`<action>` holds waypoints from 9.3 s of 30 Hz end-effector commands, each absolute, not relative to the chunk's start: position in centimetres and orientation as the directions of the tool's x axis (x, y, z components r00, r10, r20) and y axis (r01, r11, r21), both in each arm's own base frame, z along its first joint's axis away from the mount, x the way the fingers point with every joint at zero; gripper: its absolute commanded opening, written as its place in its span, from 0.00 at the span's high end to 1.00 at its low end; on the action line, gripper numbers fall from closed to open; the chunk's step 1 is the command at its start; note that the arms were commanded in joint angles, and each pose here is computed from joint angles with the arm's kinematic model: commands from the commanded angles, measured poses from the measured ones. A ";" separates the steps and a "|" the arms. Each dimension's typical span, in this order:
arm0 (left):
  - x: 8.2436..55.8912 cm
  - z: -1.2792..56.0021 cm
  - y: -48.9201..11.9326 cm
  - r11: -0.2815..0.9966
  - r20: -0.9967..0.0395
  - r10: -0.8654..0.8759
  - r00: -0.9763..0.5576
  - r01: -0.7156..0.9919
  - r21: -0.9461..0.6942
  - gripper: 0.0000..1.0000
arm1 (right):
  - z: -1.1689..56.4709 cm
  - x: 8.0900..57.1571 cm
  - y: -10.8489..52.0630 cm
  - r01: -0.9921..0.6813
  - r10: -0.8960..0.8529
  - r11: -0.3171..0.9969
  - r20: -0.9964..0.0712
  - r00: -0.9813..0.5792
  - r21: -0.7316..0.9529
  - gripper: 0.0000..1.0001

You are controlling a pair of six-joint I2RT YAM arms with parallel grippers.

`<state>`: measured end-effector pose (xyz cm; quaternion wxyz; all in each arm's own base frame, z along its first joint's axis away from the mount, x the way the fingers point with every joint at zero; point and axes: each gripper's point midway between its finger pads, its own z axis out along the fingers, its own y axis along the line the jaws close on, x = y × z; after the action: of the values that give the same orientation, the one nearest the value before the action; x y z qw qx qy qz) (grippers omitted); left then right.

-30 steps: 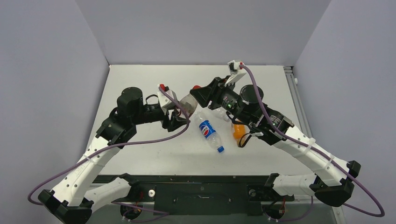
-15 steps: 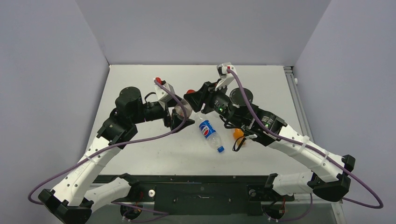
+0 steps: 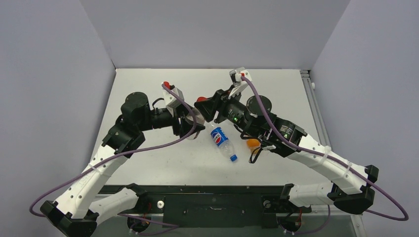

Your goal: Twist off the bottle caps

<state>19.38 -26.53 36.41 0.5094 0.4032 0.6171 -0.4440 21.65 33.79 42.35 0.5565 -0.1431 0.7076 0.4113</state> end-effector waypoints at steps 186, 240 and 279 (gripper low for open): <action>18.3 42.0 -26.3 0.316 -0.997 -0.076 0.025 0.949 -0.001 1.00 | 50.3 19.2 34.3 -0.736 0.221 0.611 -0.956 -0.195 0.291 0.59; 16.7 44.2 -26.8 0.224 -0.993 -0.102 0.055 0.974 0.031 1.00 | 52.5 17.6 31.4 -0.799 0.221 0.528 -0.955 -0.199 0.288 0.18; 11.3 45.4 -26.8 -0.018 -0.974 -0.146 -0.173 0.985 -0.172 1.00 | 53.7 10.6 34.3 -0.987 0.151 0.102 -0.982 -0.110 0.127 1.00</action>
<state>13.65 -27.07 43.63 0.5279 0.4173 0.5182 -0.5279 14.76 35.45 49.07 0.5210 -0.3482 0.6240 0.4668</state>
